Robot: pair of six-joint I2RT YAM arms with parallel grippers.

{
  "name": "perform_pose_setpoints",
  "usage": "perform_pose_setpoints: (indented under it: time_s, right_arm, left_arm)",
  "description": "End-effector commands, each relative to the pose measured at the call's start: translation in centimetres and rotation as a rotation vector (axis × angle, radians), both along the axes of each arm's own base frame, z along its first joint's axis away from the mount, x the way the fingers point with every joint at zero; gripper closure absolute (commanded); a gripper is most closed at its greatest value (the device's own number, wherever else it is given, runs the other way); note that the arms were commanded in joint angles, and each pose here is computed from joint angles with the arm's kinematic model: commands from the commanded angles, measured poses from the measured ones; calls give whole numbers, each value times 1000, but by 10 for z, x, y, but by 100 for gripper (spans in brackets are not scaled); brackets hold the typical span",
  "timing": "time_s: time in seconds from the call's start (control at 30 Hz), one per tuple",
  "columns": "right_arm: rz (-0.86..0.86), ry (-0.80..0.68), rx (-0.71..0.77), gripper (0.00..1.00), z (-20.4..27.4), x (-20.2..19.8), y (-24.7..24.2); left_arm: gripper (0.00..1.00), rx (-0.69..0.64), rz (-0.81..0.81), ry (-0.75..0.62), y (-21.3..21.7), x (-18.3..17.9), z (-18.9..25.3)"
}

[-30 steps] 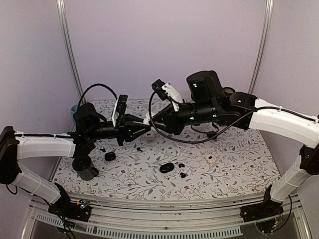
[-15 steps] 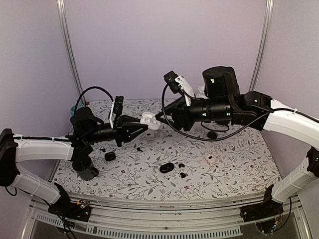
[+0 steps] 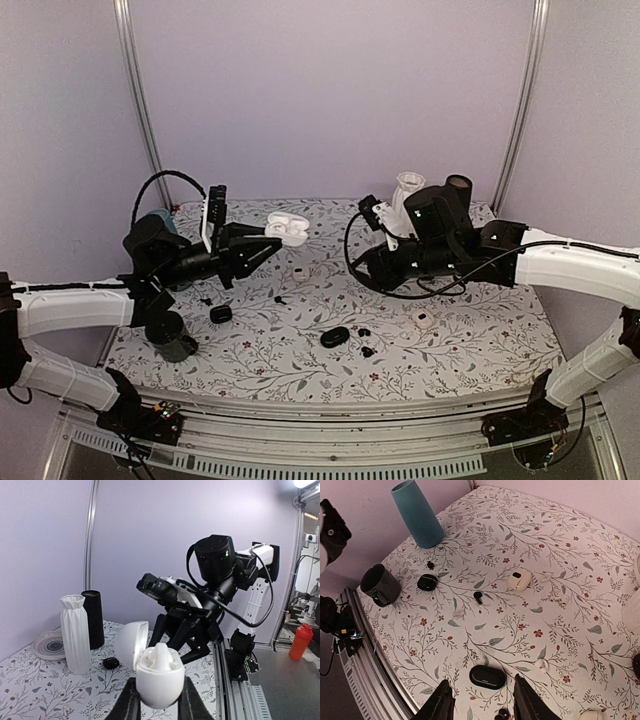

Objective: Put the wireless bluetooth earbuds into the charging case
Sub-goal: Pick up the right earbud from the center of the board.

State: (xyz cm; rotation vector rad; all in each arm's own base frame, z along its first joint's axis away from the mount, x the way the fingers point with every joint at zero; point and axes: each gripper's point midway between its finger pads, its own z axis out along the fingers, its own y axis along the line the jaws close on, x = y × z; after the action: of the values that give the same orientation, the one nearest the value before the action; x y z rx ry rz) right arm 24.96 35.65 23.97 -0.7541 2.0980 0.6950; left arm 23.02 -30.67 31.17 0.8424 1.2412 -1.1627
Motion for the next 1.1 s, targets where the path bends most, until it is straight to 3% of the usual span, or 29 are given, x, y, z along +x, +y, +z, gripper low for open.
perform_pose_setpoints:
  time_s: [0.0,0.27,0.47,1.07]
  right_arm:
    - [-131,67,-6,60,-31,27,-14]
    - [-217,318,-74,69,-124,65,-34]
    - [-213,369,-138,71,-169,80,-28]
    - [-160,376,-210,71,-215,80,-28]
  left_arm:
    - [100,-12,35,-27,7,4,5]
    - [100,-11,33,-28,10,2,5]
    - [100,-13,32,-23,12,0,5]
    - [100,-83,66,120,-1,15,-2]
